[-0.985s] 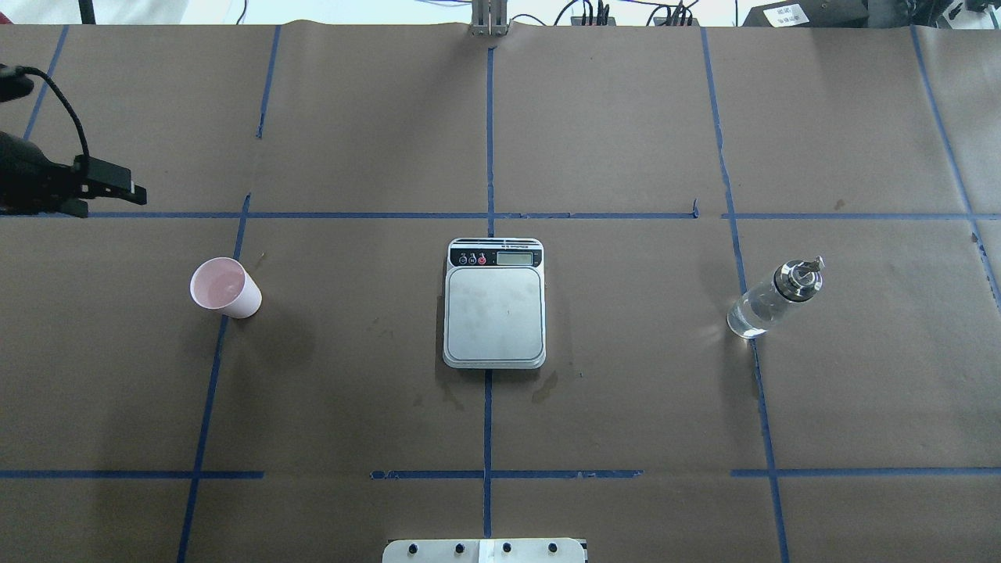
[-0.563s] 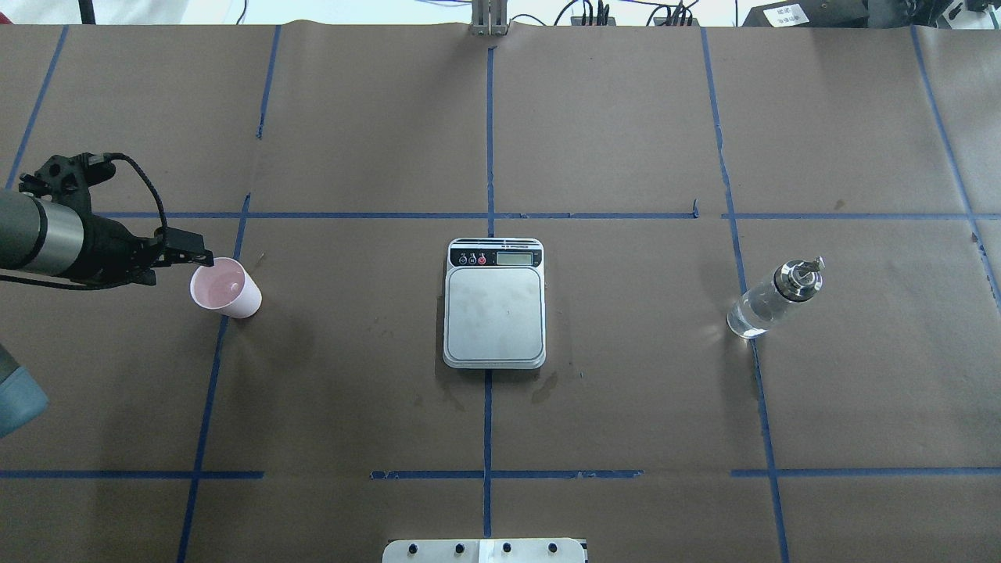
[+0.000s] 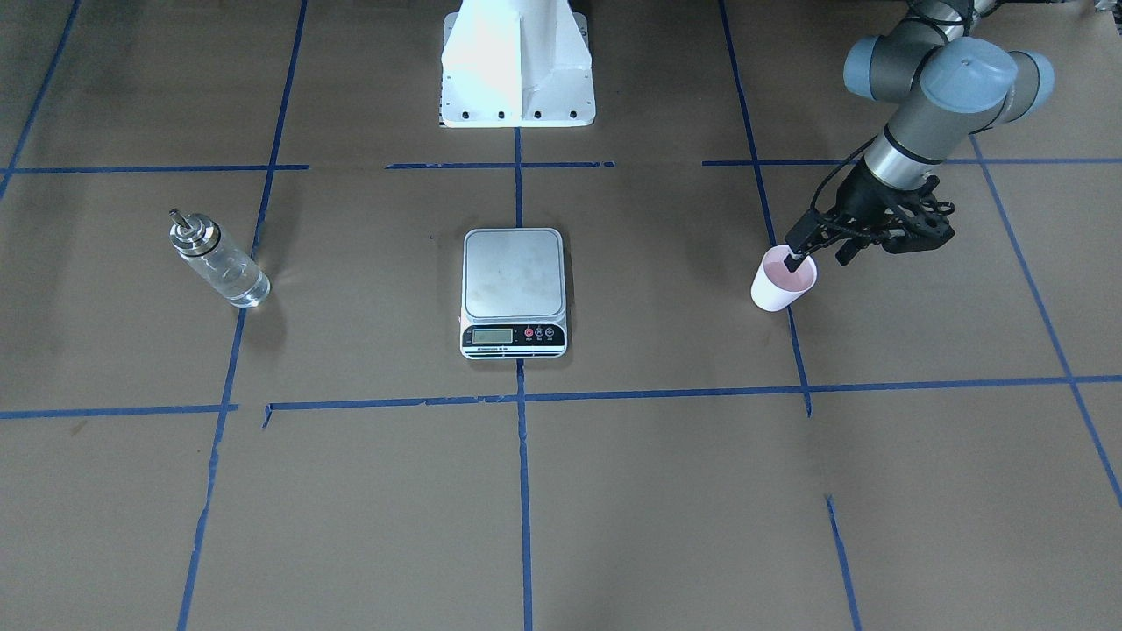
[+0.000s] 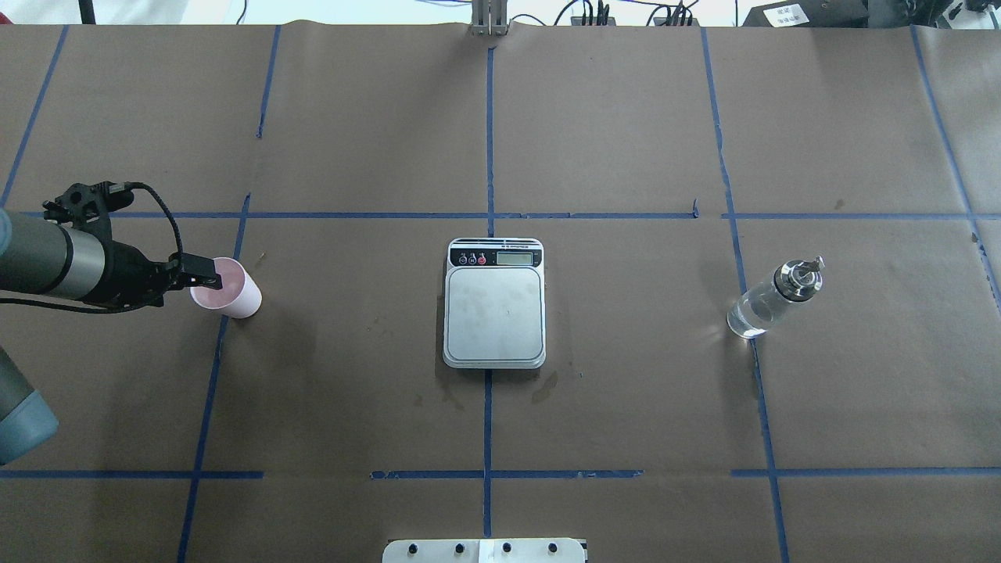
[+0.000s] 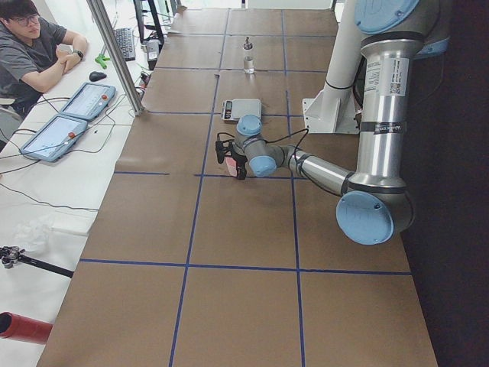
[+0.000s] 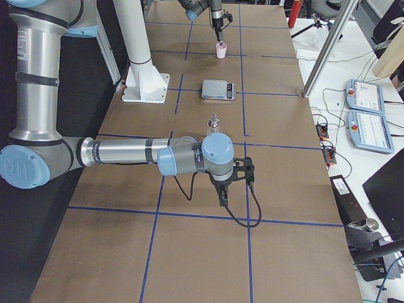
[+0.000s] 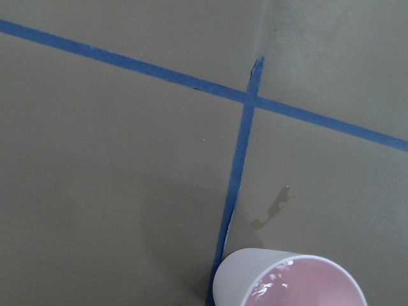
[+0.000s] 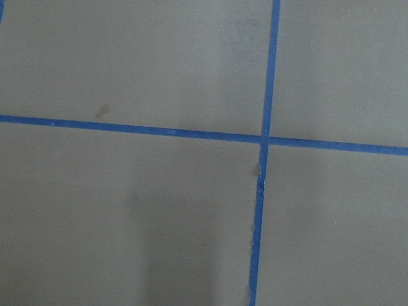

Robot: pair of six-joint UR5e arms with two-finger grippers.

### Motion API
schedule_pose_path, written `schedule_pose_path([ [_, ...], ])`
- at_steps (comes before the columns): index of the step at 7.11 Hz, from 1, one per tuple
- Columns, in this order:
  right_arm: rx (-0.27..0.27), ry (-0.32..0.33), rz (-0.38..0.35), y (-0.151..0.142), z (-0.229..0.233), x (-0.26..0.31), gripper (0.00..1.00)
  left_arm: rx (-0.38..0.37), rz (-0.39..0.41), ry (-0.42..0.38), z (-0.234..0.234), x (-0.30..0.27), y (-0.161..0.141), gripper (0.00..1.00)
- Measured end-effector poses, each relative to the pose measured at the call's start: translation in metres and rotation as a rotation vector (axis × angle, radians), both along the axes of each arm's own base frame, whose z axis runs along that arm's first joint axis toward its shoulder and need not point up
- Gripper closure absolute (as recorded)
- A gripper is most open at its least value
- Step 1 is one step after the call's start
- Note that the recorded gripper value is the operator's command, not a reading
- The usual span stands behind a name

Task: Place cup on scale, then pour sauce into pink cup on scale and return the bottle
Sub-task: 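Reach the left gripper to the pink cup and grasp it, then carry the pink cup with the left gripper over the scale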

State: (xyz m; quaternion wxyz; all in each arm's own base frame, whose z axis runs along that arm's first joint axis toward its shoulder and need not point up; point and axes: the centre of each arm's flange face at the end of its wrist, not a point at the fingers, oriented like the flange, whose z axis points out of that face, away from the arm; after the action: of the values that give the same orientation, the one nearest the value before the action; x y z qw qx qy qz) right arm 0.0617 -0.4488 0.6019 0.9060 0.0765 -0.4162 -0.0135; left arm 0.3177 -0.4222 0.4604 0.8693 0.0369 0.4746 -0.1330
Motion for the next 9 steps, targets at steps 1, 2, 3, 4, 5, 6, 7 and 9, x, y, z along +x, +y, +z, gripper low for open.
schedule_pose_path([
  [1, -0.002, -0.001, 0.0, 0.0, 0.001, 0.0, 0.0, 0.0, 0.006, -0.001, 0.0, 0.003, 0.002, 0.39],
  [2, -0.003, -0.001, 0.0, 0.0, 0.001, 0.0, 0.0, 0.0, 0.008, -0.001, 0.0, 0.004, 0.002, 0.62],
  [3, -0.003, -0.001, -0.001, 0.0, 0.001, 0.0, 0.0, 0.002, 0.008, -0.001, 0.0, 0.005, 0.001, 0.83],
  [4, -0.003, -0.002, -0.001, 0.0, 0.001, 0.0, 0.0, 0.003, 0.008, 0.001, -0.001, 0.005, 0.001, 1.0],
  [5, -0.004, -0.002, -0.001, 0.0, 0.001, 0.0, 0.0, 0.003, 0.007, 0.0, -0.003, 0.005, 0.0, 1.0],
  [6, -0.005, -0.002, 0.0, 0.0, 0.001, 0.0, 0.0, -0.002, 0.003, -0.004, -0.008, 0.004, -0.001, 1.0],
  [7, -0.003, -0.002, 0.0, 0.0, 0.0, 0.0, 0.0, -0.011, -0.007, -0.011, -0.021, -0.001, -0.003, 1.0],
  [9, -0.001, -0.003, 0.0, -0.001, -0.002, 0.0, 0.0, -0.054, -0.044, -0.053, -0.099, -0.013, -0.022, 1.0],
])
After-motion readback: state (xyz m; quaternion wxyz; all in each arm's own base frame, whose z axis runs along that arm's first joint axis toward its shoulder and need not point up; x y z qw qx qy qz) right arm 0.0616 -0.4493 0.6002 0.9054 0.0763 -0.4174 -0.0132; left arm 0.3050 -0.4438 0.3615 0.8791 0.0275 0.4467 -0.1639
